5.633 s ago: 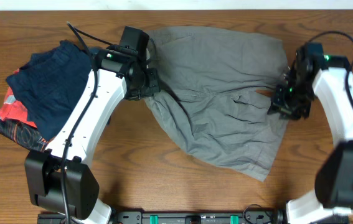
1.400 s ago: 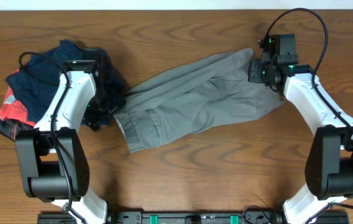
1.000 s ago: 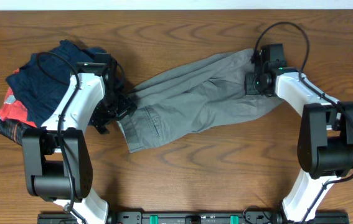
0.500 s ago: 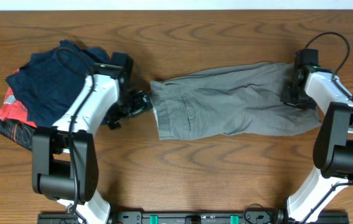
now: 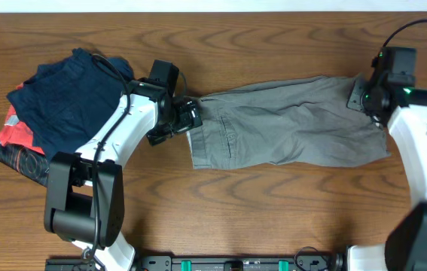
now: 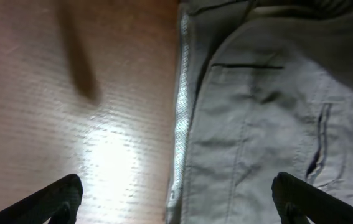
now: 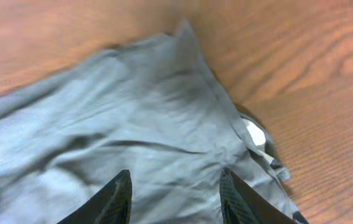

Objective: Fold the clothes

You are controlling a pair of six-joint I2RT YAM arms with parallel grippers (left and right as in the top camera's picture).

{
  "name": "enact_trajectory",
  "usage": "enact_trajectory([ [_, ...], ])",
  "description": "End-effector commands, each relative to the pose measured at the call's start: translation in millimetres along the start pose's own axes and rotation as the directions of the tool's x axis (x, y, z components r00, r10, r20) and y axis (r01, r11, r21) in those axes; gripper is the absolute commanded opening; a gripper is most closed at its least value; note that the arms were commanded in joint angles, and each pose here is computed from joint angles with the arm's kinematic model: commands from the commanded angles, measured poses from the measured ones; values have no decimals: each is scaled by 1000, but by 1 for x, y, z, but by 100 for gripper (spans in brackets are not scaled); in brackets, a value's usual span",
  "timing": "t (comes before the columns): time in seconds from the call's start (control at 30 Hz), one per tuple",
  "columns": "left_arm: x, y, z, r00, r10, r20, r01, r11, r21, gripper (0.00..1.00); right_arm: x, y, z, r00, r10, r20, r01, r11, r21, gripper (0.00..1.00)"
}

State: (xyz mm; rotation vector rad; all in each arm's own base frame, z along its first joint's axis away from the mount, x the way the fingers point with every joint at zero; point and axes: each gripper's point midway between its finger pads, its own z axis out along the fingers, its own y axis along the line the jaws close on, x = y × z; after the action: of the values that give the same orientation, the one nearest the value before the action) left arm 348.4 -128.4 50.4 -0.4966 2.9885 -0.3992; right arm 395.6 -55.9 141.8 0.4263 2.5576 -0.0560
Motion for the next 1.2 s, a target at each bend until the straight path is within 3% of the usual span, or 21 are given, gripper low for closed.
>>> enact_trajectory([
  [0.0, 10, -3, 20, 997, 9, -77, -7, 999, 31, 98, 0, 20, -14, 998, -64, 11, 65, 993, -95, 46],
  [0.17, 28, -10, 49, 979, -1, -205, 18, 997, 79, 98, 7, 24, -16, 997, -78, -13, 77, 991, -113, 46],
  [0.37, 54, -25, 64, 951, 41, -305, -1, 991, 131, 80, 8, 24, -16, 997, -79, -19, 76, 991, -112, 46],
  [0.53, 56, -30, 65, 952, 64, -301, -22, 990, 140, 39, 13, 24, -16, 996, -84, -38, 79, 991, -112, 43],
  [0.6, 54, -29, 63, 953, 68, -296, -26, 989, 144, 20, 19, 31, -17, 991, -123, -53, 115, 983, -141, 37],
  [0.63, 52, -27, 61, 953, 72, -295, -30, 989, 144, 6, 23, 40, -18, 986, -158, -60, 145, 973, -178, 34],
  [0.87, 33, -15, 5, 971, 105, -215, -78, 988, 130, 6, 52, 102, -26, 947, -312, -72, 259, 879, -400, 16],
  [1.17, 23, -29, -82, 990, 139, 6, -137, 967, 217, 6, 135, 177, 4, 836, -495, -236, 292, 766, -573, 13],
])
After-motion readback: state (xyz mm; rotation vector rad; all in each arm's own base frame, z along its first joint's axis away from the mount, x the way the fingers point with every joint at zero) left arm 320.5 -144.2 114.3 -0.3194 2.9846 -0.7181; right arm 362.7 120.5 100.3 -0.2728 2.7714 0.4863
